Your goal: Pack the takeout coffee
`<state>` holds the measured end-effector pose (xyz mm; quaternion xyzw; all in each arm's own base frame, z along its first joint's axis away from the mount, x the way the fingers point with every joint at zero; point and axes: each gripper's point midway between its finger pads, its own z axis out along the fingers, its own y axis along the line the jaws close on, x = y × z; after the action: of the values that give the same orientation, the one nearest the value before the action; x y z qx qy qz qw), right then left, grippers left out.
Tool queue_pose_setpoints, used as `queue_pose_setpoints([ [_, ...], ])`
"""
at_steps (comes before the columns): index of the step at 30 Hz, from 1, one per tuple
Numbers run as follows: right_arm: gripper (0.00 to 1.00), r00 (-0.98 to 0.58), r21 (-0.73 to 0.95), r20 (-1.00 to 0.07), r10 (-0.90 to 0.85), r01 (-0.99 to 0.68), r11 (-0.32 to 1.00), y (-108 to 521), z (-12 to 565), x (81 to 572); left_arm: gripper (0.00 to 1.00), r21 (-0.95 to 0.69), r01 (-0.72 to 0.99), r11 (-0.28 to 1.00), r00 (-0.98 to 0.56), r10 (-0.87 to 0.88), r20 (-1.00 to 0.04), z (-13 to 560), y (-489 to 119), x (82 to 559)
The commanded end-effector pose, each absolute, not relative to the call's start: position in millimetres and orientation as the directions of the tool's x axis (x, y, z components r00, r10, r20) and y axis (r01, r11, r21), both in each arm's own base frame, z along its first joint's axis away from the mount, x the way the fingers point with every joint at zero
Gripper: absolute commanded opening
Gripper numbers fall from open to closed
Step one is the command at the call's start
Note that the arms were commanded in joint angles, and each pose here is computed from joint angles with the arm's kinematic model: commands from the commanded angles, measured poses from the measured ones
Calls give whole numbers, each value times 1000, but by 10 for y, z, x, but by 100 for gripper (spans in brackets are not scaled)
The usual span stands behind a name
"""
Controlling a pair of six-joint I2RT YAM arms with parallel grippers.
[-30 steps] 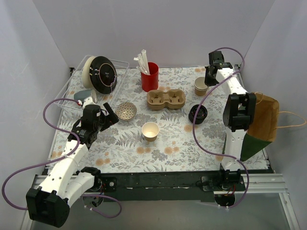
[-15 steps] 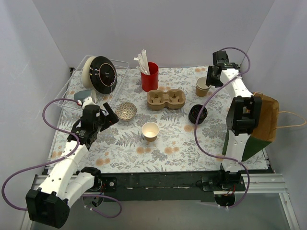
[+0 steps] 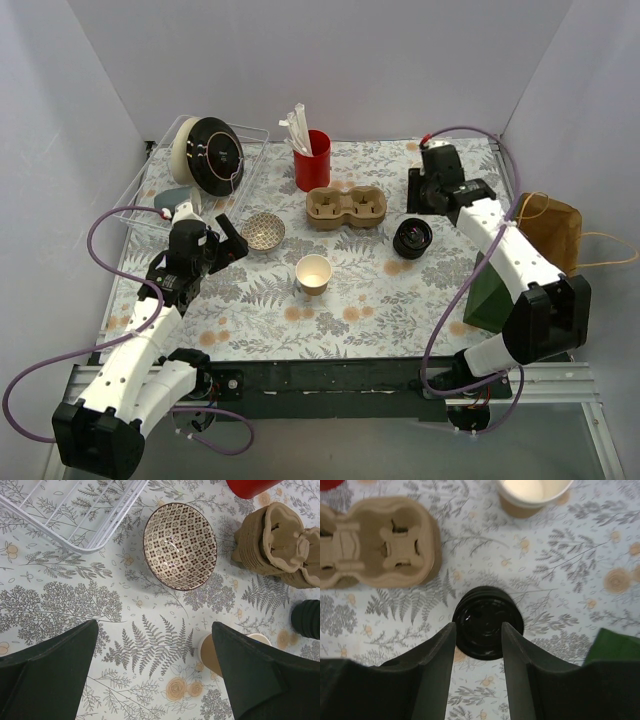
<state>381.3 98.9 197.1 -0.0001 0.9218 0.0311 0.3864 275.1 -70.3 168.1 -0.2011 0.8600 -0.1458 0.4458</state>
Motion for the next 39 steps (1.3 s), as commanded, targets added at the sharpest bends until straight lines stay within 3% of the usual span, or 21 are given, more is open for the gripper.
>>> queue_pose_setpoints([
  [1,49,-682,79,-730,48,-14,997,1177,1805,3662,98,-437,-179,882,-530,-460,-712,1680,-747,2744],
  [8,49,-712,7,-699,-61,-92,996,1404,1480,3625,98,-448,-163,879,-528,-461,-713,1707,-775,2736],
  [20,45,-752,-16,-654,-80,-92,996,1423,1200,3623,98,-456,-136,879,-535,-453,-713,1715,-821,2734],
  [34,36,-772,-7,-631,-72,-87,996,1439,1014,3594,98,-457,-128,880,-535,-449,-715,1719,-833,2728],
  [39,26,-768,-2,-637,-67,-84,996,1444,1030,3600,98,-456,-130,881,-534,-450,-716,1719,-828,2730],
])
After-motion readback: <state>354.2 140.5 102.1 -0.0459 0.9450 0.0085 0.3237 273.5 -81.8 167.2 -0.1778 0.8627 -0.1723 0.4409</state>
